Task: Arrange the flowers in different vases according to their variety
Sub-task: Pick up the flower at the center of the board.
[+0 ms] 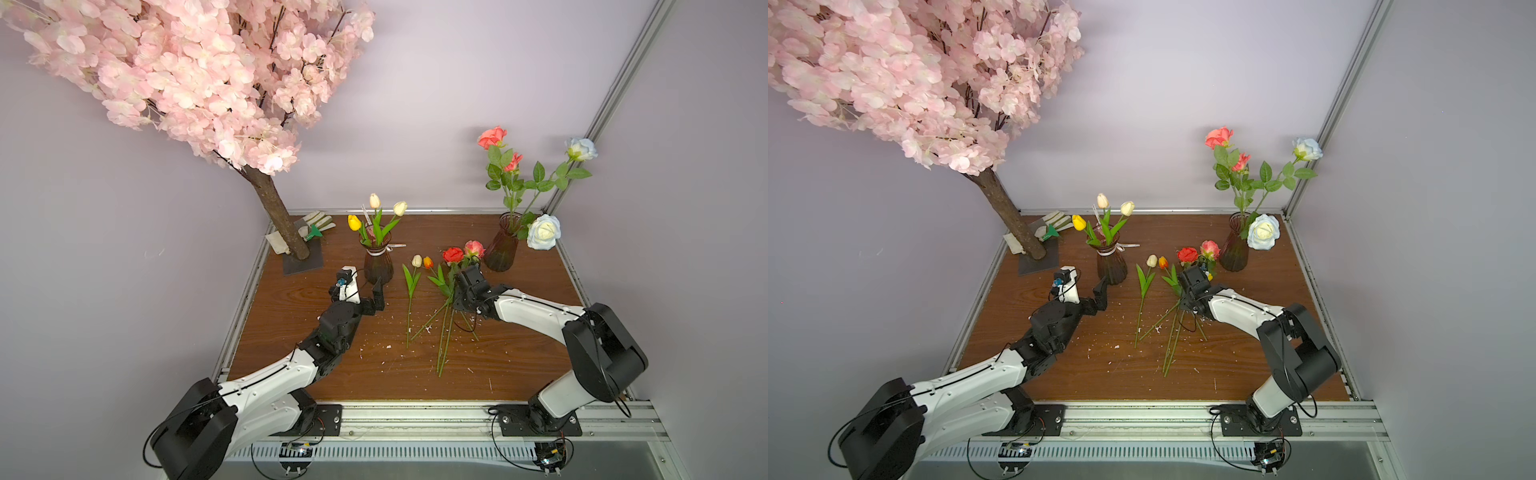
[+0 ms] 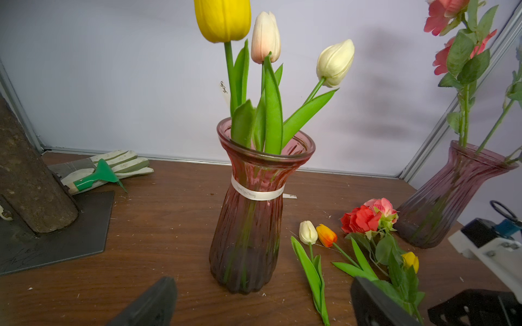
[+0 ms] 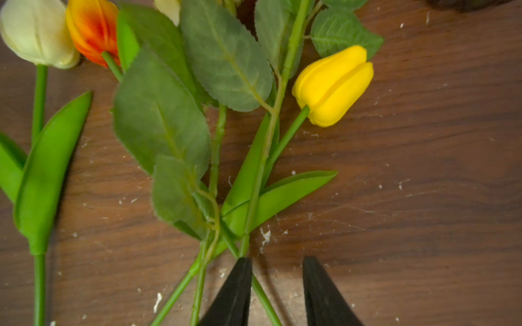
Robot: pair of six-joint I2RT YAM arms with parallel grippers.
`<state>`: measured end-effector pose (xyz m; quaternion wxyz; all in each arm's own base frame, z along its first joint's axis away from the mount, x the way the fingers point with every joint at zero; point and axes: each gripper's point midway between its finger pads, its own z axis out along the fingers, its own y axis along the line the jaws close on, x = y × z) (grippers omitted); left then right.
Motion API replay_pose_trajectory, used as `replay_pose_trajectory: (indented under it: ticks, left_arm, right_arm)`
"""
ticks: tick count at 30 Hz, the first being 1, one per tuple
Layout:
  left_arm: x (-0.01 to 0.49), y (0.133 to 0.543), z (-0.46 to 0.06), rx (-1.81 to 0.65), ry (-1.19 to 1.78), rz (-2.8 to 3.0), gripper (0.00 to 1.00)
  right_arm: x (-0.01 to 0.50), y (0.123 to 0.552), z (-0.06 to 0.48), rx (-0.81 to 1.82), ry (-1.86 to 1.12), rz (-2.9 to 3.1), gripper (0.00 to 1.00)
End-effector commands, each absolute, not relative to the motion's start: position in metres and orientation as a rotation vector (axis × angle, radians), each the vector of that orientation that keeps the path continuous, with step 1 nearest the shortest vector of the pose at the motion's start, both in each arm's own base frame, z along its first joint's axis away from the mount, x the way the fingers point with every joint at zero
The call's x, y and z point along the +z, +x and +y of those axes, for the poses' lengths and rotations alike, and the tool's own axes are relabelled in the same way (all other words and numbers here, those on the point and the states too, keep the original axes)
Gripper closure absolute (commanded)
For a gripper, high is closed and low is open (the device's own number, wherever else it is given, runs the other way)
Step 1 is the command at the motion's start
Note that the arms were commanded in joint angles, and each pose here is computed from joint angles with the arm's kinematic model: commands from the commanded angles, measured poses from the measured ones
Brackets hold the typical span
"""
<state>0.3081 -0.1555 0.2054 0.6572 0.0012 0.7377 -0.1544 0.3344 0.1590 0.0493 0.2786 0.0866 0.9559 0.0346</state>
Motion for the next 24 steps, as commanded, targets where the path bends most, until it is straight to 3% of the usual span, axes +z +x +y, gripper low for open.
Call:
replay_pose_trajectory:
  ticks: [1, 13, 21, 24]
  left_arm:
    - [0.219, 0.309, -0.155, -0.358, -0.015, 1.645, 0.01]
    - [0.222, 0.308, -0.154, -0.364, -0.013, 1.636, 0.01]
    - [0.223, 0.307, -0.154, -0.364, -0.012, 1.633, 0.01]
    - [0.222, 0.307, -0.154, -0.364, -0.012, 1.633, 0.01]
  right_arm:
    - [0.061, 0.35, 0.17, 0.166, 0.268, 2.538, 0.64]
    - [0.043, 0.366, 0.169, 0.182, 0.295, 2.57, 0.66]
    - [0.041, 0.372, 0.171, 0.173, 0.287, 2.579, 0.88]
    - [0.047, 0.374, 0.172, 0.181, 0.284, 2.568, 0.92]
